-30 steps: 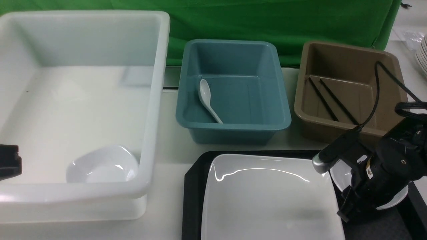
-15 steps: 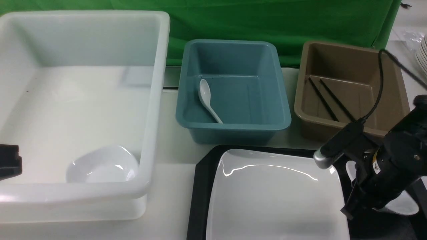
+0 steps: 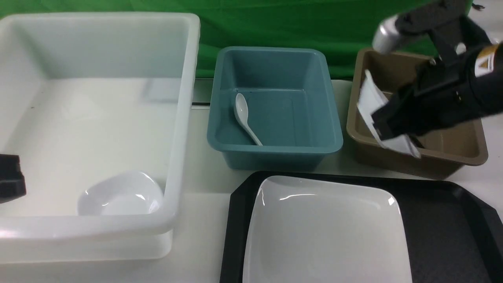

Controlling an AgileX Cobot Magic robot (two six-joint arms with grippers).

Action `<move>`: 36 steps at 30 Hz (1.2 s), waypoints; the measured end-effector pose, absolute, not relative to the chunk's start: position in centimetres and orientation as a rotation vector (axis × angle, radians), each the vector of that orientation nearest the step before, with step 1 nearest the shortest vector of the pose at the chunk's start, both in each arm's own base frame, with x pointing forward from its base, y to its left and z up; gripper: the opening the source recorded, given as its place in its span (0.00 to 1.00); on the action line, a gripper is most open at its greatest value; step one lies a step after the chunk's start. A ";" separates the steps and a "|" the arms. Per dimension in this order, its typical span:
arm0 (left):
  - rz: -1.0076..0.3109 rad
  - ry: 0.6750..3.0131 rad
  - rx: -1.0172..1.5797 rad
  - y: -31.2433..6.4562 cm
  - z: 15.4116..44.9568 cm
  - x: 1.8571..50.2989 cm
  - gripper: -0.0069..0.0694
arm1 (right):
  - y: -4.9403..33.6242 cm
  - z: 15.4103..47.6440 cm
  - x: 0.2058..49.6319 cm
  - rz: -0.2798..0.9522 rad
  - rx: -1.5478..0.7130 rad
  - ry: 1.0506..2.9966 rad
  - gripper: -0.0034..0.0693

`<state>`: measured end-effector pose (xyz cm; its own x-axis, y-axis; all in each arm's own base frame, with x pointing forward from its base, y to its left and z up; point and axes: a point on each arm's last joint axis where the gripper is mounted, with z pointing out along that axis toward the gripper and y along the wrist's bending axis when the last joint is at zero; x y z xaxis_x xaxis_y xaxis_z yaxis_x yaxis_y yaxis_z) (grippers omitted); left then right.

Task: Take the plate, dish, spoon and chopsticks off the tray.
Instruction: Use the right arm to put the small plate into the large storage box on the left

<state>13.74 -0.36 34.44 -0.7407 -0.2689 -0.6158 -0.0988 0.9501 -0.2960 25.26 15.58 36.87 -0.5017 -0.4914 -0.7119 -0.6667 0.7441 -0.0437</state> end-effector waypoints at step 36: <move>-0.001 2.265 -0.543 2.4 37.2 12.5 0.11 | 45.6 23.0 27.1 0.590 -1.451 1.886 0.15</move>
